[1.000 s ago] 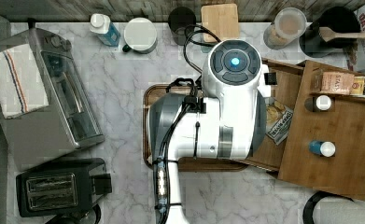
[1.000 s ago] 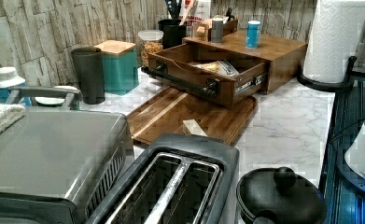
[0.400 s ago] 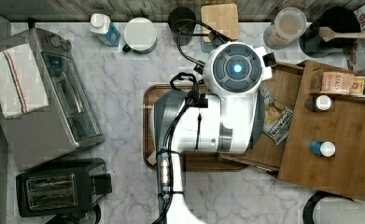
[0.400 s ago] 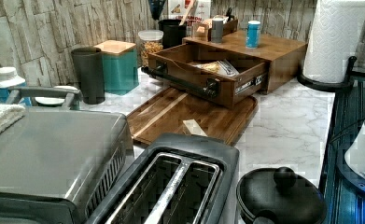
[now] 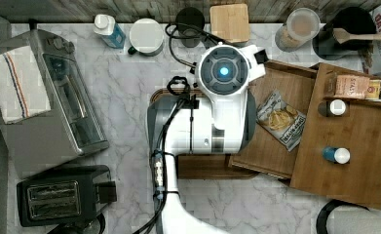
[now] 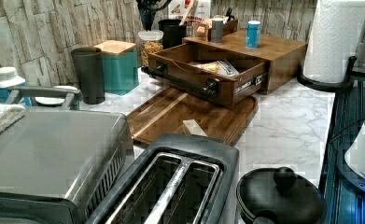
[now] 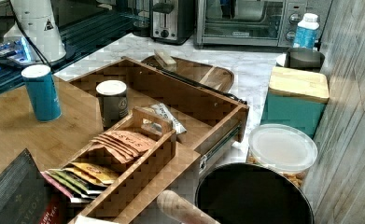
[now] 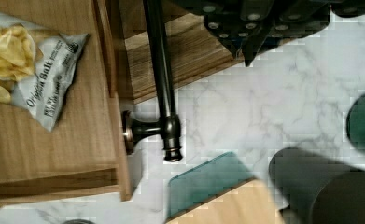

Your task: Close the drawer.

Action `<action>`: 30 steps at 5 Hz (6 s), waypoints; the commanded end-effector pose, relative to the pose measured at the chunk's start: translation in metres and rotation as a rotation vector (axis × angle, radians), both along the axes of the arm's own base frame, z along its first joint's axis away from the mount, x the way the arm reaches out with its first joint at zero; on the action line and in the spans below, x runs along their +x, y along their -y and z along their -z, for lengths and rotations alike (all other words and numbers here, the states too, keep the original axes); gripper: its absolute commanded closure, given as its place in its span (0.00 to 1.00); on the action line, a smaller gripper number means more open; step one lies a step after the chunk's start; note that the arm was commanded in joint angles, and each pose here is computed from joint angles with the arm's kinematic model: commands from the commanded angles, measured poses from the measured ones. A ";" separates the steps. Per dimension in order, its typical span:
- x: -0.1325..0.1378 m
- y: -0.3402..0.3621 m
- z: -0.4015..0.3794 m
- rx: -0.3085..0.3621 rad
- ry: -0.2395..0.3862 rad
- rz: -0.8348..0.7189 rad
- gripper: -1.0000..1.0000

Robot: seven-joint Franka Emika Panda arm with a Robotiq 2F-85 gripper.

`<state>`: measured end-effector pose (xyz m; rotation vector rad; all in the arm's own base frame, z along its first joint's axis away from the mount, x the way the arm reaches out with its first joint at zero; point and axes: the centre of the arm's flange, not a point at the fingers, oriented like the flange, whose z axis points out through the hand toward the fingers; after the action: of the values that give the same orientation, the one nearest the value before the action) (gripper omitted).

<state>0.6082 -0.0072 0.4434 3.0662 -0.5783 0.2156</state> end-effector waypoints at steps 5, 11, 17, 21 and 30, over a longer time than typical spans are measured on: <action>0.002 0.016 0.163 -0.119 -0.201 -0.189 1.00; -0.018 0.180 0.145 -0.100 -0.135 -0.204 1.00; -0.081 0.405 0.086 -0.189 -0.153 -0.077 1.00; -0.100 0.421 0.095 -0.169 -0.071 -0.041 1.00; -0.100 0.421 0.095 -0.169 -0.071 -0.041 1.00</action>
<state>0.5523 -0.2456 0.2598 3.1339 -0.1305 -0.1721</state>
